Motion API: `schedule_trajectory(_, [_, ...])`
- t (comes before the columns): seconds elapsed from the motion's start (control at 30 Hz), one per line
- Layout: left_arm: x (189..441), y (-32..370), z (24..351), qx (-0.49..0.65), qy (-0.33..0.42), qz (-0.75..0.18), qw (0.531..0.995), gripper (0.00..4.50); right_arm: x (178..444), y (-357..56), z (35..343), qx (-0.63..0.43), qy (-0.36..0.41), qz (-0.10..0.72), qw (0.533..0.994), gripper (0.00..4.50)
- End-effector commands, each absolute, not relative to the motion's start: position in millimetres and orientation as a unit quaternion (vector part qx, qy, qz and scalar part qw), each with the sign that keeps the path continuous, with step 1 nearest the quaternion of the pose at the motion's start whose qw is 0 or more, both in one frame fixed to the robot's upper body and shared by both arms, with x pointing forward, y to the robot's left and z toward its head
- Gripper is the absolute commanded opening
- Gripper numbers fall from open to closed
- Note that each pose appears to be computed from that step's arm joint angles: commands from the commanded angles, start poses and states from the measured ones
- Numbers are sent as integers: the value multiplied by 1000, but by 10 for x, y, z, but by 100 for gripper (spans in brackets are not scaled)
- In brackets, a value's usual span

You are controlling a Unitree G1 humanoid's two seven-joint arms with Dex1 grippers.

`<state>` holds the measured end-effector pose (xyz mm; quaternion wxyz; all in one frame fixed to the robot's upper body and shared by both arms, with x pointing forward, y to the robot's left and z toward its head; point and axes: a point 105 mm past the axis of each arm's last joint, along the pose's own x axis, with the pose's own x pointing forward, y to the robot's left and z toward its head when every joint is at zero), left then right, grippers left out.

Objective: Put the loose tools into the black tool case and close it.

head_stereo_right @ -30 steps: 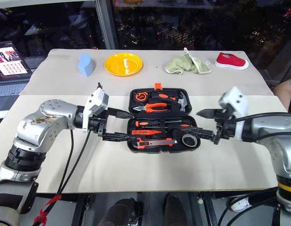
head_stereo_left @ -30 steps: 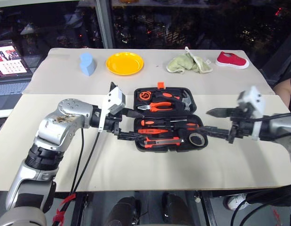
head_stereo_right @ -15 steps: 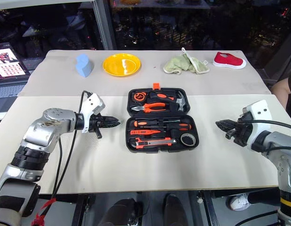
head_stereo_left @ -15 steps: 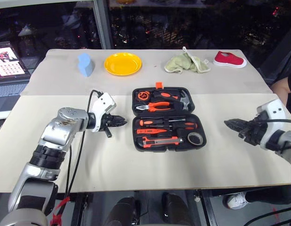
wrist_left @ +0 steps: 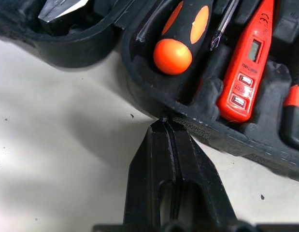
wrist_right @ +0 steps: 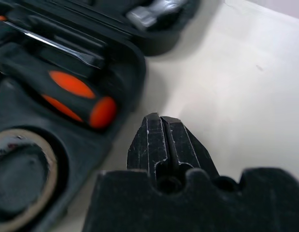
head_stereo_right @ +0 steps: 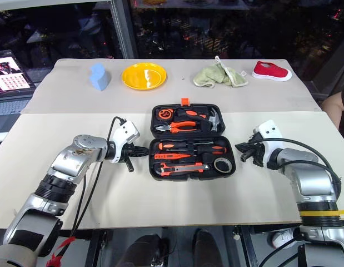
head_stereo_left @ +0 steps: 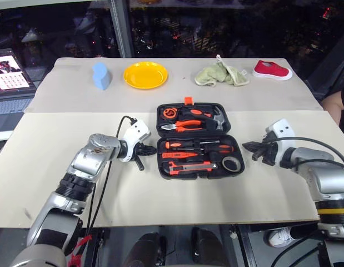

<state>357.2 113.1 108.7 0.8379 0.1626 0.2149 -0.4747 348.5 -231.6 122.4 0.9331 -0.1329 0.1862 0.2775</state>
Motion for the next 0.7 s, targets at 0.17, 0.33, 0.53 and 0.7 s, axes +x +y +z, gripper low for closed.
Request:
schedule_trajectory(0.17, [3514,975,1213,163,174,-513,825,3,3375,-2083,1313,-140,167,336,916,0])
schedule_trajectory(0.33, [3306,904,1242,154,164,-566,793,3,3218,-2039,1271,-155,170,354,906,0])
schedule_trajectory(0.53, [3128,958,1167,170,177,-596,765,3,3044,-2001,1234,-161,172,364,901,0])
schedule_trajectory(0.7, [3050,1051,1085,190,191,-601,752,3,2854,-1968,1182,-162,180,378,894,0])
